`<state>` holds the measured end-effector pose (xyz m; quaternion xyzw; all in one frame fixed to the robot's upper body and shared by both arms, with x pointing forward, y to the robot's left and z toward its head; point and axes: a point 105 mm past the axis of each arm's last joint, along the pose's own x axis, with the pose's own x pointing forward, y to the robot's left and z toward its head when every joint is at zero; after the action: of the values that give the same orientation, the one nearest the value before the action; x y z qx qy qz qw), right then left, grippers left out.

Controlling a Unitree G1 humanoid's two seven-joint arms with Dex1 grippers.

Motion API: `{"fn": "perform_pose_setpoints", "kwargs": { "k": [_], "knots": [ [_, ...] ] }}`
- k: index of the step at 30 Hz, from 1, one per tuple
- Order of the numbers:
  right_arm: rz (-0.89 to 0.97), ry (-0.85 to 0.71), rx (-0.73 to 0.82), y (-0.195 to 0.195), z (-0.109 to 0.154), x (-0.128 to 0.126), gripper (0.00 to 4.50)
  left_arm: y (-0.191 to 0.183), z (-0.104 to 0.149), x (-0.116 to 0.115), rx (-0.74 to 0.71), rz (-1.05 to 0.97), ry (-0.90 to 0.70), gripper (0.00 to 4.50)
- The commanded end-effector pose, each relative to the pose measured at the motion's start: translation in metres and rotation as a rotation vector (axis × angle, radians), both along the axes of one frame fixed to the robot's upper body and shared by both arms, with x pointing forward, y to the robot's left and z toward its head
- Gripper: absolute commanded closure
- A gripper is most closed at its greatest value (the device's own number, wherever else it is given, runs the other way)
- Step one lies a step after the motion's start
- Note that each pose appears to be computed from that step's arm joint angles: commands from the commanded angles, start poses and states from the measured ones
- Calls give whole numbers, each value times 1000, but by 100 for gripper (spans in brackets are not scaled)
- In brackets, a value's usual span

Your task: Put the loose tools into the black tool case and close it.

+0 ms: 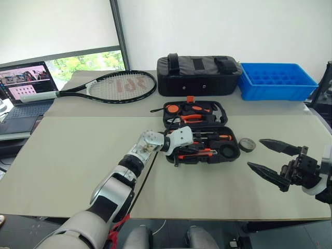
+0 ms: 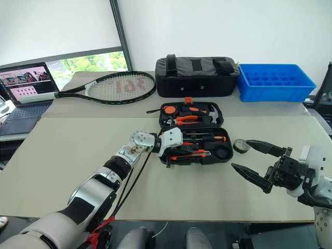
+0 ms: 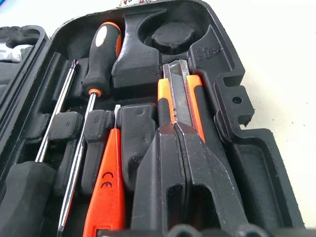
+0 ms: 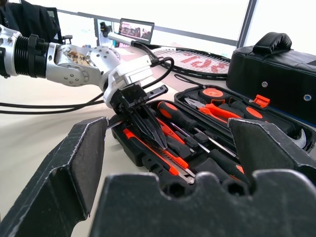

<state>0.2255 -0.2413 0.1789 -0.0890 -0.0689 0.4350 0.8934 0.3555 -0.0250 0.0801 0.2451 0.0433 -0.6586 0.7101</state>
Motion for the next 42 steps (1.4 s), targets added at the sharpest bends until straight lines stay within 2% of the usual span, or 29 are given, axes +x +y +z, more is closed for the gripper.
{"fn": "perform_pose_setpoints", "kwargs": {
  "k": [1, 3, 8, 11, 16, 24, 27, 34, 42],
  "knots": [
    [-10, -21, -34, 3, 7, 2, 0, 11, -22, -1, 85, 26, 37, 445],
    [-27, -8, -55, 1, 5, 5, 0, 10, -12, 3, 55, 37, 11, 445],
    [-84, 59, -168, -11, -6, 17, 0, 17, 33, 19, -110, 116, -16, 445],
    [-121, 116, -259, -24, -15, 28, 0, 29, 52, 18, -169, 119, -21, 445],
    [-164, 186, -338, -44, -18, 51, 0, 53, 89, -7, -265, 55, 38, 301],
    [-96, 281, -580, -64, -41, 76, 0, 86, 127, -42, -274, 57, 29, 6],
    [-51, 296, -637, -65, -44, 86, 0, 103, 135, -57, -238, 91, 17, 2],
    [20, 297, -706, -57, -43, 112, 0, 133, 129, -89, -150, 161, 59, 2],
    [82, 307, -784, -46, -50, 127, 0, 140, 125, -110, -161, 188, 101, 2]
  ]
}}
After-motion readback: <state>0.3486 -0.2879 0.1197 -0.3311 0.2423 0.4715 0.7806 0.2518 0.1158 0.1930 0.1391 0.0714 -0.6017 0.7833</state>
